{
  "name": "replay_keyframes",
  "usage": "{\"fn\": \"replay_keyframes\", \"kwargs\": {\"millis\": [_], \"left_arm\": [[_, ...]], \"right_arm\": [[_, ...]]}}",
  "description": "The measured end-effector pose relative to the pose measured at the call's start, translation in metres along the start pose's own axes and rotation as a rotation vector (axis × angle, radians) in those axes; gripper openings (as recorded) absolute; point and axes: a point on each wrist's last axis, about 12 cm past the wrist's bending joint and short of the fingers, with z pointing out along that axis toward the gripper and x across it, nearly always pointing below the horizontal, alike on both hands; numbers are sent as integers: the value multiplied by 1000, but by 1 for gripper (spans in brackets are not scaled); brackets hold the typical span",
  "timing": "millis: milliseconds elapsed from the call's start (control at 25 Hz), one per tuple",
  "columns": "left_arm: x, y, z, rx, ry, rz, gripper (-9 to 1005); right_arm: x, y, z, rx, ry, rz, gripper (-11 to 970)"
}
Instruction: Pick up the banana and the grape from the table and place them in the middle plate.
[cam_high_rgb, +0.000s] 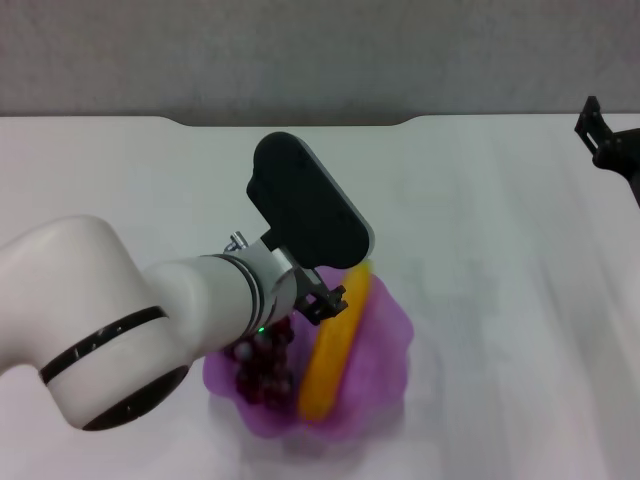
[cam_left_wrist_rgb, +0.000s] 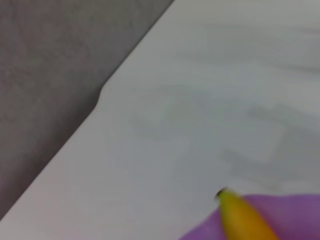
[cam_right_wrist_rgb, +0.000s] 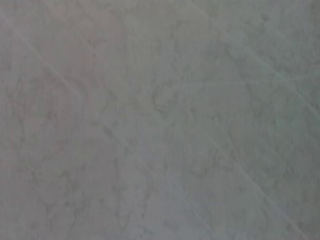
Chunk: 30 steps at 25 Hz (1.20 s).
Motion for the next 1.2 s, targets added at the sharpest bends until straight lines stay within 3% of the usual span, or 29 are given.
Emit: {"fn": "replay_keyframes", "kwargs": {"millis": [520,760,1040,1200], "left_arm": [[-8,6,-13,-58,-94,-12,897],[-8,18,-26,-133,-199,-74,894],[-8,36,-32,-152,-331,-186,893],[-1,59,-37,-179,-434,-301,893]], "right_arm": [[1,0,0,0,3,6,877],[0,-1,0,2,-1,6,877],[1,-1,0,4,-1,5,877],[0,0,0,2,-4,7,877]]}}
